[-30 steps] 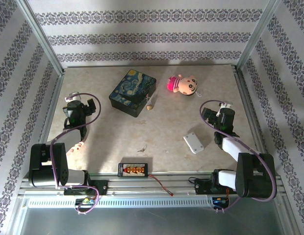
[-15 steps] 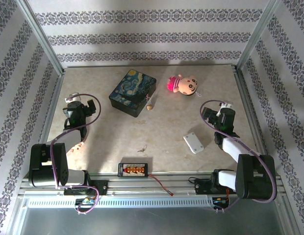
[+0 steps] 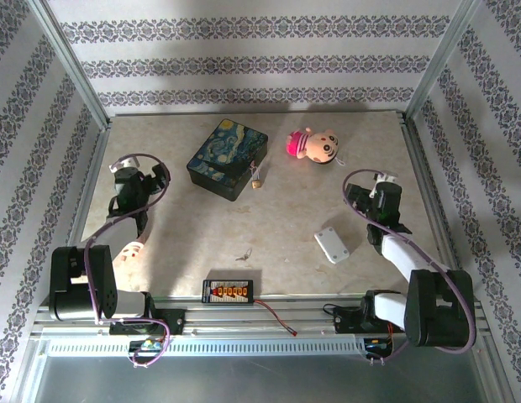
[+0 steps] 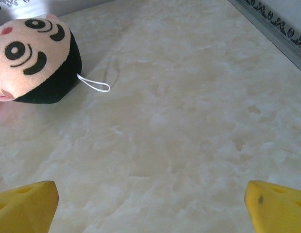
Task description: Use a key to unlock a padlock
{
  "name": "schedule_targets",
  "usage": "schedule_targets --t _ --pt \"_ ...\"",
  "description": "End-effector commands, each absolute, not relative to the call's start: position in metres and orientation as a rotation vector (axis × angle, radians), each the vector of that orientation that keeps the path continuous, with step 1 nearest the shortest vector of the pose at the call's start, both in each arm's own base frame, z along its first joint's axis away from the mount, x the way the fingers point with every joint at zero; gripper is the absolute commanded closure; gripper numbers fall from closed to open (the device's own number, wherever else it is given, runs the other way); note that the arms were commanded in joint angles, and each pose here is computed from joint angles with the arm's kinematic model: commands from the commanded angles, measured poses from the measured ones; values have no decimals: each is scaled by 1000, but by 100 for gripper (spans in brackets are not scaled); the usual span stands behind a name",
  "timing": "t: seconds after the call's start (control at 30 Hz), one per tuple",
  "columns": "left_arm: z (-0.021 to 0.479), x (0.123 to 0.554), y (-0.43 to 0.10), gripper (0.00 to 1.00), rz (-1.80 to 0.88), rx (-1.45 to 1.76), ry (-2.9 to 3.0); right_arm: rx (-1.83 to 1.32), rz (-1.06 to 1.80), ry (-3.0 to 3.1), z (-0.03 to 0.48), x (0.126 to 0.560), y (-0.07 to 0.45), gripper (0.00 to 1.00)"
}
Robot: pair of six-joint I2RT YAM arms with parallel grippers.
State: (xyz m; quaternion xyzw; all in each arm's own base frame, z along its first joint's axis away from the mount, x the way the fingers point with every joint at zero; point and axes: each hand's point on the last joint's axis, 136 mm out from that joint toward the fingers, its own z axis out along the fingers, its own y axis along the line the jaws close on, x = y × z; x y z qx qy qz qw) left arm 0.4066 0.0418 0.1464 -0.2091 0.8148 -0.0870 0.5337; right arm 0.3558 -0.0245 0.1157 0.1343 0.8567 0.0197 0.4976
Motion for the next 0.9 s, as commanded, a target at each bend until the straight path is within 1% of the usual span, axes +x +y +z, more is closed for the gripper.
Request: schedule_targets --t 0.0,0.23,0.4,0.53,0.63,0.77,0.87 --pt "150 413 15 1 -416 -557 1958 258 38 2066 144 365 -10 2" --pt "149 413 -13 1 -521 -594 1962 156 100 2076 184 387 30 2" --pt "147 412 -37 1 -570 -606 1983 74 263 2125 205 420 72 2" --pt "142 409 -55 1 -517 -593 2027 -22 400 2194 213 457 117 10" --pt "140 410 -65 1 -537 -607 2036 -115 462 2241 213 488 152 16" --pt "136 410 -79 1 -584 -624 2047 -232 551 2284 203 523 203 25" --pt "130 410 -88 1 -602 -626 2073 -287 567 2306 191 546 231 29"
